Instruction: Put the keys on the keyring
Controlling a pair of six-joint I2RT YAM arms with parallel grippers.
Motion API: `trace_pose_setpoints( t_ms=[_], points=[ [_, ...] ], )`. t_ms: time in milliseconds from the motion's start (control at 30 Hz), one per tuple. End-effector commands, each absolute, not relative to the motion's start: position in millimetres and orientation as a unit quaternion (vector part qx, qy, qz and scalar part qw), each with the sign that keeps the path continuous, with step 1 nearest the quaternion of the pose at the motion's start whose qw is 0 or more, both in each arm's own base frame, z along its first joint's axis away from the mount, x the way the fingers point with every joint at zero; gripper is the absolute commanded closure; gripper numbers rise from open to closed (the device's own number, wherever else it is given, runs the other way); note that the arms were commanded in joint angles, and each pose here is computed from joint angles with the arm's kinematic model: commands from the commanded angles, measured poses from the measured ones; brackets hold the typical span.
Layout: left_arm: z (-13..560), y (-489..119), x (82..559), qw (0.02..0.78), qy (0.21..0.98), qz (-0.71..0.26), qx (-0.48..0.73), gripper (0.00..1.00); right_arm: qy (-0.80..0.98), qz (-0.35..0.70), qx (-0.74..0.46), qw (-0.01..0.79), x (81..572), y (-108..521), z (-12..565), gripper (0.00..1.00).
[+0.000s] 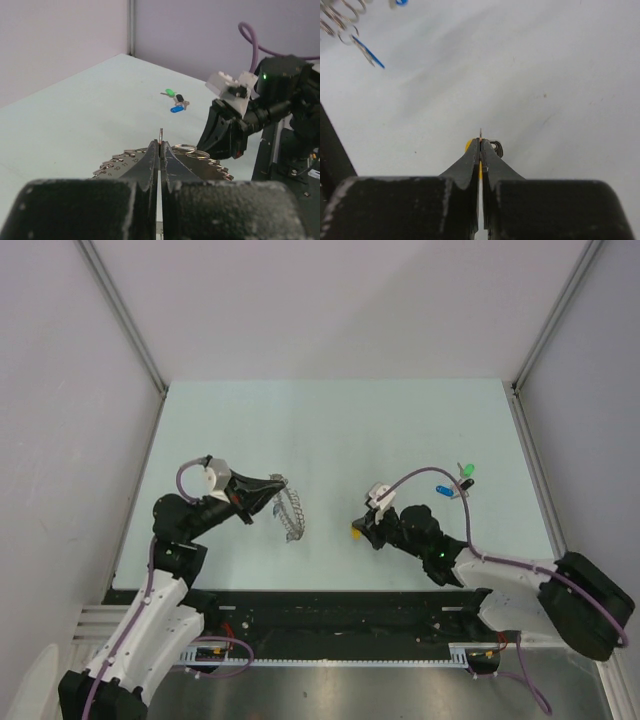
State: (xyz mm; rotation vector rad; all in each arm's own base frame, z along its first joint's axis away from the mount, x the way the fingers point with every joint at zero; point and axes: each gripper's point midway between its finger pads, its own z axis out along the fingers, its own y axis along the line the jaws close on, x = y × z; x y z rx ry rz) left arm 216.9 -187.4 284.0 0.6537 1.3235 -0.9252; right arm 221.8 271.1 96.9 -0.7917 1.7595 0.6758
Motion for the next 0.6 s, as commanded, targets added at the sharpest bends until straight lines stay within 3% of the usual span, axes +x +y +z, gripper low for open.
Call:
trace_pose_setpoints(
  t_ms=[0,400,567],
  points=[
    [314,-196,198,0.660,0.512,-0.439,0.330,0.99,0.703,0.285,-0.377,0.531,220,274,150,1.00],
    [334,-213,174,0.623,0.452,-0.498,0.399,1.00,0.622,0.310,-0.482,0.533,199,292,275,1.00],
    [329,-217,166,0.606,0.436,-0.514,0.423,1.00,0.592,0.315,-0.525,0.524,191,308,295,1.00]
  ],
)
